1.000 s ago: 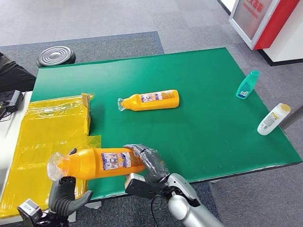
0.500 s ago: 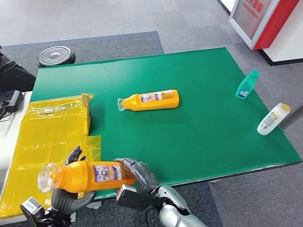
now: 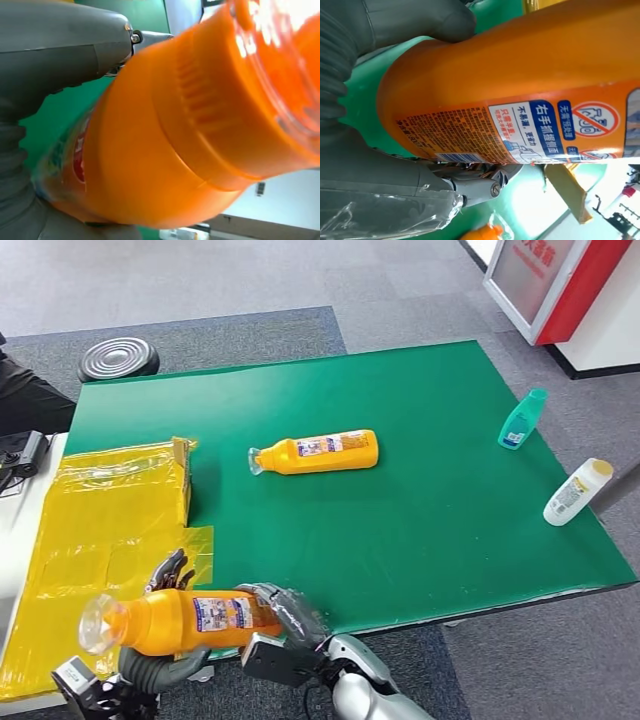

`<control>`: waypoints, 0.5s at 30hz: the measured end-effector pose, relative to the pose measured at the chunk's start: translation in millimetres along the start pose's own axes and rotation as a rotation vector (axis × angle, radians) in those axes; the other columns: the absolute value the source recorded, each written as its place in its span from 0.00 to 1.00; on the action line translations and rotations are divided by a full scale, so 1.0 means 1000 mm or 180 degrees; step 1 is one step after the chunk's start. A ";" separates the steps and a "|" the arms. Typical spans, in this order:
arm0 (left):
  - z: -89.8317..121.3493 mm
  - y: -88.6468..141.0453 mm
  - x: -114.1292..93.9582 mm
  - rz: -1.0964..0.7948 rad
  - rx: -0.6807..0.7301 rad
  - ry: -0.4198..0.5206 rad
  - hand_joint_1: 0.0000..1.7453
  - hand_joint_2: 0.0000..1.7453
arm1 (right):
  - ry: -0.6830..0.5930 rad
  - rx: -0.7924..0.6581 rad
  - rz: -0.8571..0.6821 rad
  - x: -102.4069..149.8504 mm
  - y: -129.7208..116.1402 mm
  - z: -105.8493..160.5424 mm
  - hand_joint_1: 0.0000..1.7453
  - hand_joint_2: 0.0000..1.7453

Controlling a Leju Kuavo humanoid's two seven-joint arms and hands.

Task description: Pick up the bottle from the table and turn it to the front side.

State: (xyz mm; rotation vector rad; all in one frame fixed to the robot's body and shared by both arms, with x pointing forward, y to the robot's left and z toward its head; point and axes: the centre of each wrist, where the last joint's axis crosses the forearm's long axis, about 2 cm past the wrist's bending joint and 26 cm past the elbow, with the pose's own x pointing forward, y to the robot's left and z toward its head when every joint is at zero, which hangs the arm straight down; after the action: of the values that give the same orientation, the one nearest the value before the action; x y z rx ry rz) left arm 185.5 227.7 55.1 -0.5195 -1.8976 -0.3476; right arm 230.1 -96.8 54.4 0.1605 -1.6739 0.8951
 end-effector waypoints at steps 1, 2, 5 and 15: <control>-0.001 -0.001 0.000 0.0011 -0.0022 -0.0009 0.00 1.00 | 0.0013 0.0004 -0.0013 -0.001 0.001 0.000 1.00 1.00; -0.002 -0.002 0.000 0.0018 -0.0042 -0.0015 0.00 1.00 | 0.0025 0.0009 -0.0022 -0.002 0.001 -0.001 1.00 1.00; -0.004 -0.005 0.000 0.0043 -0.0090 -0.0024 0.00 1.00 | 0.0055 0.0028 -0.0041 -0.004 0.003 -0.001 1.00 1.00; -0.006 -0.009 0.000 0.0144 -0.0122 -0.0066 0.87 1.00 | 0.0113 0.0058 -0.0122 -0.008 0.008 -0.001 1.00 1.00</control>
State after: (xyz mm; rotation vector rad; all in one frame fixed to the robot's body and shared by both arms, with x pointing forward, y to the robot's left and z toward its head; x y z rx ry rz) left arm 185.3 217.0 57.5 -0.5927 -1.8991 -0.3505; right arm 229.3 -93.3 43.8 0.1876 -1.6250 0.8798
